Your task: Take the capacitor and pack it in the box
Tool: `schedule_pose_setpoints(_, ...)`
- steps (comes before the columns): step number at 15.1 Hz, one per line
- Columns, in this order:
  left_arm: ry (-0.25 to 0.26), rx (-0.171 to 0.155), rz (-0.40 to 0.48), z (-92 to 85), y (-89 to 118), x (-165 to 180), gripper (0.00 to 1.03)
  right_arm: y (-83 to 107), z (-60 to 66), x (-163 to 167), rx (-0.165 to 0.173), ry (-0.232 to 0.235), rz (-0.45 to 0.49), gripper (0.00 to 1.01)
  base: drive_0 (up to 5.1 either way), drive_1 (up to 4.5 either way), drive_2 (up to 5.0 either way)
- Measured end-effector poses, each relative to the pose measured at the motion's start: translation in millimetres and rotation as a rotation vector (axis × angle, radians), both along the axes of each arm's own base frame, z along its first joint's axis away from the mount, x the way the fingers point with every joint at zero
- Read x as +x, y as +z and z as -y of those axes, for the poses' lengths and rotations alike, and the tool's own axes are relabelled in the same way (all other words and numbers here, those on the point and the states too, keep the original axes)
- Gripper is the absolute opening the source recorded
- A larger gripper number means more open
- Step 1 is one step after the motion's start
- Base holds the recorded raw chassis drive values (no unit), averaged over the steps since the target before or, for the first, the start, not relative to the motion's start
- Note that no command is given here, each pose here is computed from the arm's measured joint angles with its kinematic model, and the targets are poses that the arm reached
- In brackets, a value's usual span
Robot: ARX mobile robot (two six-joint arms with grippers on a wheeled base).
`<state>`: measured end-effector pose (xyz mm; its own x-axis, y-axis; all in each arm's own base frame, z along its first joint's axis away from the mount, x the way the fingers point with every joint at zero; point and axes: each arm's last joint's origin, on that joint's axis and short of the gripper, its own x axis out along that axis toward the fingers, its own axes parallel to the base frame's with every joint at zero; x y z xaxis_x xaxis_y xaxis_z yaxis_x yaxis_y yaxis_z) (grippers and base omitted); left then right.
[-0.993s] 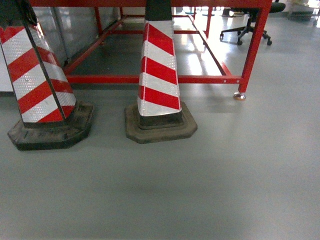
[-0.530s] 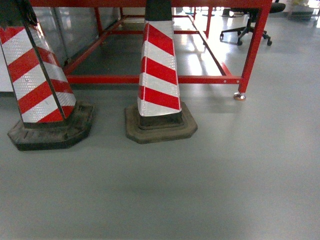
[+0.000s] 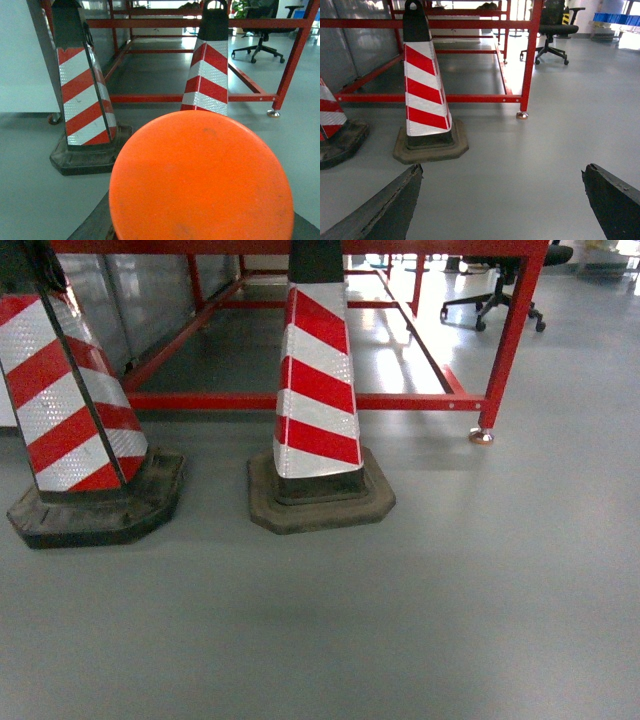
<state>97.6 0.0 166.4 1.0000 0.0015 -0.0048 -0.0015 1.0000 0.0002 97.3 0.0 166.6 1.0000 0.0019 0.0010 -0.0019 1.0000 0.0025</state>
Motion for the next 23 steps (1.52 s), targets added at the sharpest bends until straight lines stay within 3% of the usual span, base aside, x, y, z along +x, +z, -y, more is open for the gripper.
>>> schedule_pose_setpoints(23, -0.001, 0.000, 0.001, 0.0, 0.1, 0.0, 0.44, 0.1, 0.0, 0.0, 0.000, 0.000, 0.002, 0.98, 0.0, 2.46, -2.5)
